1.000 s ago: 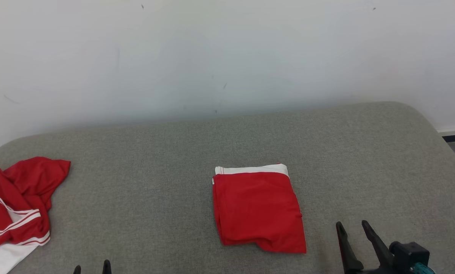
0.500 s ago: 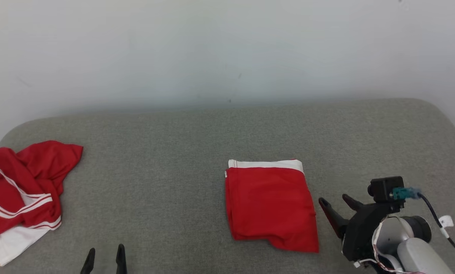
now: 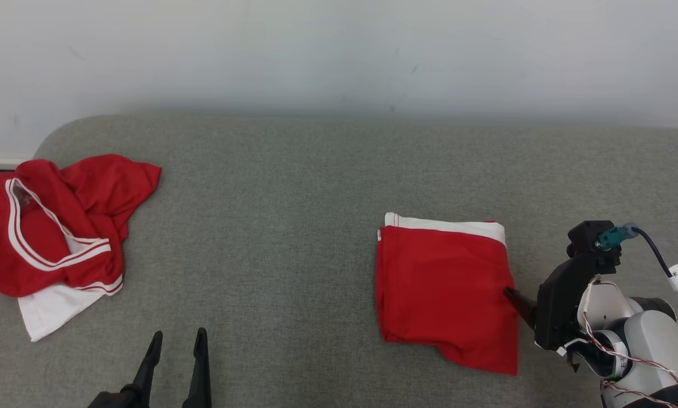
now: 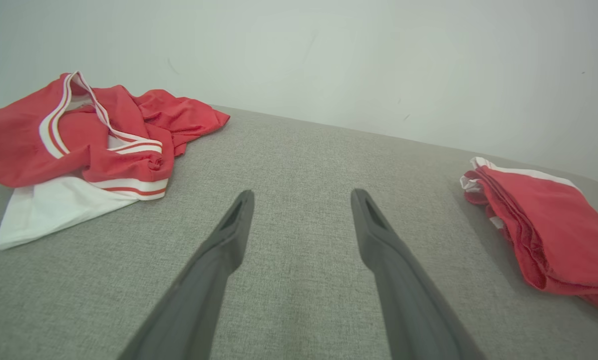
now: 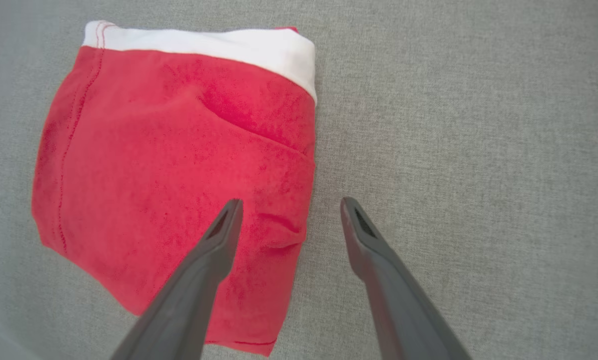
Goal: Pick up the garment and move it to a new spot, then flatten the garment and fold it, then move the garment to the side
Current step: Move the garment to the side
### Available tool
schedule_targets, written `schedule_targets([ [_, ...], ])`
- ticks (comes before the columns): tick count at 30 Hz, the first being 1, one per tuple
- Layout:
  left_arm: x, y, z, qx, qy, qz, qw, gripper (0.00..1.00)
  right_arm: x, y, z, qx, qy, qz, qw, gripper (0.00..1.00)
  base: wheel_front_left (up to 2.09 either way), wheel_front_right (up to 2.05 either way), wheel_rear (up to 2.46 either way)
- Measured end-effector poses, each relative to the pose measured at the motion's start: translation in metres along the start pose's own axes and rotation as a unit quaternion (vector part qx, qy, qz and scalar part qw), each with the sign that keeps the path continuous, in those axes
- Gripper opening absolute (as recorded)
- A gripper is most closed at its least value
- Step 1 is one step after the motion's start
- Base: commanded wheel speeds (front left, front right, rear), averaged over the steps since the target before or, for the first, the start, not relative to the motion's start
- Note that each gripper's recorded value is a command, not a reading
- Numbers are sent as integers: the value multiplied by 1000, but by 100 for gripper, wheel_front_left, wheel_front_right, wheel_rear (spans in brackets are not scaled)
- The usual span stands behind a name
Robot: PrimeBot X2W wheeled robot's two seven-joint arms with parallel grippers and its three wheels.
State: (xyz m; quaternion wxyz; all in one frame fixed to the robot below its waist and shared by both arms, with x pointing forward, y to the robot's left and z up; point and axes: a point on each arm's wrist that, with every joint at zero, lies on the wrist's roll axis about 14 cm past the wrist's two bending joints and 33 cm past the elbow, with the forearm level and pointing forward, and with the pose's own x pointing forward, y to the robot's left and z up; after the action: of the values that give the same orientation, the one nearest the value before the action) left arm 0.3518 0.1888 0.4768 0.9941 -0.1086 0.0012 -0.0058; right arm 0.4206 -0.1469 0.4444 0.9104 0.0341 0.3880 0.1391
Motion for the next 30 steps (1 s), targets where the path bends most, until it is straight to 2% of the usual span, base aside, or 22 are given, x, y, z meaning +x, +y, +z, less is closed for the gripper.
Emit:
schedule_targets([
  [10,9,9,-12,1,19,15,1000,100,41,0,-24,13,73,-10,997,100,0,0,0],
  [18,13,17,-20,2,33,27,999,100,61,5,-31,13,98,-6,995,100,0,0,0],
  [20,12,19,-22,3,36,31,999,100,64,7,-33,10,105,-6,994,25,0,0,0],
  [21,11,19,-22,3,37,32,999,100,65,7,-34,8,107,-5,994,4,0,0,0],
  [22,11,19,-23,3,37,33,999,100,65,8,-33,4,109,-5,994,0,0,0,0],
  [30,19,9,-22,0,34,16,999,100,56,3,-26,-47,108,-16,993,0,0,0,0],
])
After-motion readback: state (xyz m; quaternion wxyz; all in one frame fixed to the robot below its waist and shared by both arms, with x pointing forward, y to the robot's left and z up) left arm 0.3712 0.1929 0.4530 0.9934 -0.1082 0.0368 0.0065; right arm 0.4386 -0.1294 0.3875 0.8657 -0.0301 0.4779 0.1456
